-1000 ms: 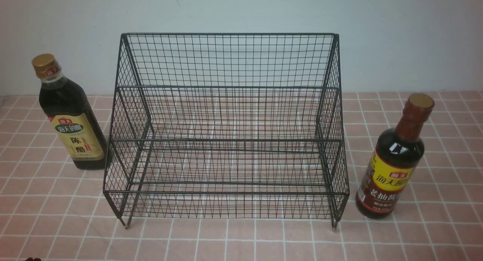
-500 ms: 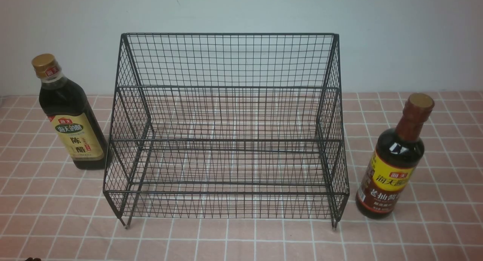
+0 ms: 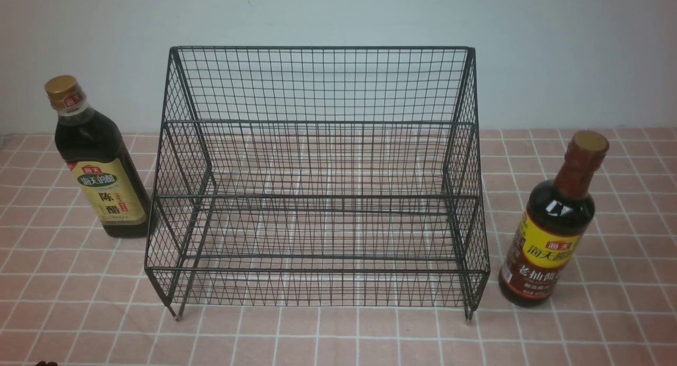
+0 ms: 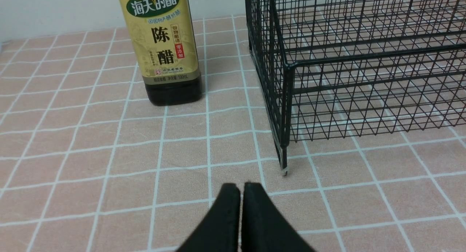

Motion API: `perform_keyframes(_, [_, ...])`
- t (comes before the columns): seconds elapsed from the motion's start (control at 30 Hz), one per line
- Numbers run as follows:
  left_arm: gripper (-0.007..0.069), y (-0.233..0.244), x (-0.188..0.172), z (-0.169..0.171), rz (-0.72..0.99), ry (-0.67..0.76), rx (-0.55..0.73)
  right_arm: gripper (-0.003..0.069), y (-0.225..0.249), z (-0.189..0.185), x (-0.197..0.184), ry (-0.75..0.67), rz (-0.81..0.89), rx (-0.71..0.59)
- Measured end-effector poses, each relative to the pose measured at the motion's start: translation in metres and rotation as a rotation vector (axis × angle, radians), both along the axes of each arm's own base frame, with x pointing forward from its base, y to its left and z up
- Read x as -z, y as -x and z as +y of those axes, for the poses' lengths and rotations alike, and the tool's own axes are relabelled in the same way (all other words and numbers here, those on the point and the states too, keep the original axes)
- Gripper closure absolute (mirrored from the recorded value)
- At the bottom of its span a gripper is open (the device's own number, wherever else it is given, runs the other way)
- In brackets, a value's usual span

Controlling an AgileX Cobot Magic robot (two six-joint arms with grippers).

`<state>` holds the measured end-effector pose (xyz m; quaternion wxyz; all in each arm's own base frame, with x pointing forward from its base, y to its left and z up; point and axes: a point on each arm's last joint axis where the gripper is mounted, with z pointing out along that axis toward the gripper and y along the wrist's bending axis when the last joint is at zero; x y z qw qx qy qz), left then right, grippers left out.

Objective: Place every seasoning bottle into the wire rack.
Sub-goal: Use the right arm to grab the condiment bottle closest to it

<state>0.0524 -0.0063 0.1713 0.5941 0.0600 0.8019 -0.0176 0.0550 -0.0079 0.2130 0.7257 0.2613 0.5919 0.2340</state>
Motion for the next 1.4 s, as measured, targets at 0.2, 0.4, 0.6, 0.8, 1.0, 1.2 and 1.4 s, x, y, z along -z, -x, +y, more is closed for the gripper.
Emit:
perform_keyframes(0.2, [0.0632, 0.000, 0.000, 0.000, 0.000, 0.000, 0.000, 0.0673, 0.001, -0.004, -0.004, -0.104, -0.055, 0.030])
perform_keyframes(0.4, [0.0632, 0.000, 0.000, 0.000, 0.000, 0.000, 0.000, 0.0673, 0.013, 0.000, -0.057, 0.085, -0.163, 0.020])
perform_keyframes(0.6, [0.0632, 0.000, 0.000, 0.000, 0.000, 0.000, 0.000, 0.0673, 0.001, 0.009, -0.126, 0.337, -0.034, -0.030])
perform_keyframes(0.8, [0.0632, 0.000, 0.000, 0.000, 0.000, 0.000, 0.000, 0.0673, -0.047, 0.013, -0.150, 0.523, 0.285, -0.150])
perform_keyframes(1.0, [0.0632, 0.000, 0.000, 0.000, 0.000, 0.000, 0.000, 0.0668, -0.099, 0.023, -0.156, 0.625, 0.470, -0.351])
perform_keyframes(1.2, [0.0632, 0.000, 0.000, 0.000, 0.000, 0.000, 0.000, 0.0574, -0.149, 0.035, -0.169, 0.632, 0.470, -0.536])
perform_keyframes(1.4, [0.0632, 0.000, 0.000, 0.000, 0.001, 0.000, 0.000, 0.0359, -0.186, 0.048, -0.157, 0.692, 0.489, -0.642])
